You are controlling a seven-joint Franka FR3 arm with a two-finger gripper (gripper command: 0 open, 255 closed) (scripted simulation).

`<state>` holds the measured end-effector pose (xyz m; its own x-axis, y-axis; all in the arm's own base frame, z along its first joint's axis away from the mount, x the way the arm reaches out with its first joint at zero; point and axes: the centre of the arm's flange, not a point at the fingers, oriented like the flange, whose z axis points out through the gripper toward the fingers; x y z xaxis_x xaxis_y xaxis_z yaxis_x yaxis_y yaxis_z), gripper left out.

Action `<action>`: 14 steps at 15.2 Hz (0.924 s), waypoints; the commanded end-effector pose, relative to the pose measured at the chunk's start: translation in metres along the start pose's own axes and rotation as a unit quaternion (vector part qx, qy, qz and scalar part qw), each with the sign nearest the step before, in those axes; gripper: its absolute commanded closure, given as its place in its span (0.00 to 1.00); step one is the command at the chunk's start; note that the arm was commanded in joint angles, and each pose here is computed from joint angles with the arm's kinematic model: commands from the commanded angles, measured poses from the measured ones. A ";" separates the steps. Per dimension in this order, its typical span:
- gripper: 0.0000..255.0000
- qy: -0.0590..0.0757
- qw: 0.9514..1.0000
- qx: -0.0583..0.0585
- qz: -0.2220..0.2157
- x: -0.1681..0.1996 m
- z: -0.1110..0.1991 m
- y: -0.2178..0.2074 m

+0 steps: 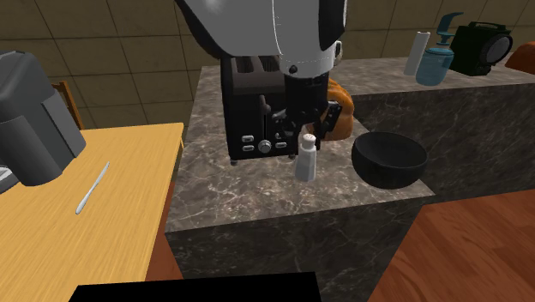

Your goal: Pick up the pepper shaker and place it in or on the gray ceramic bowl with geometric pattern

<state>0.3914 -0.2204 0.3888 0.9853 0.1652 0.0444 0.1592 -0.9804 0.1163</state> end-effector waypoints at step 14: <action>1.00 0.000 1.000 0.000 0.000 0.003 -0.081 0.009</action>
<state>0.3899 -0.2203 0.4645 0.9853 0.1650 0.0442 0.1590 -0.9804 0.1162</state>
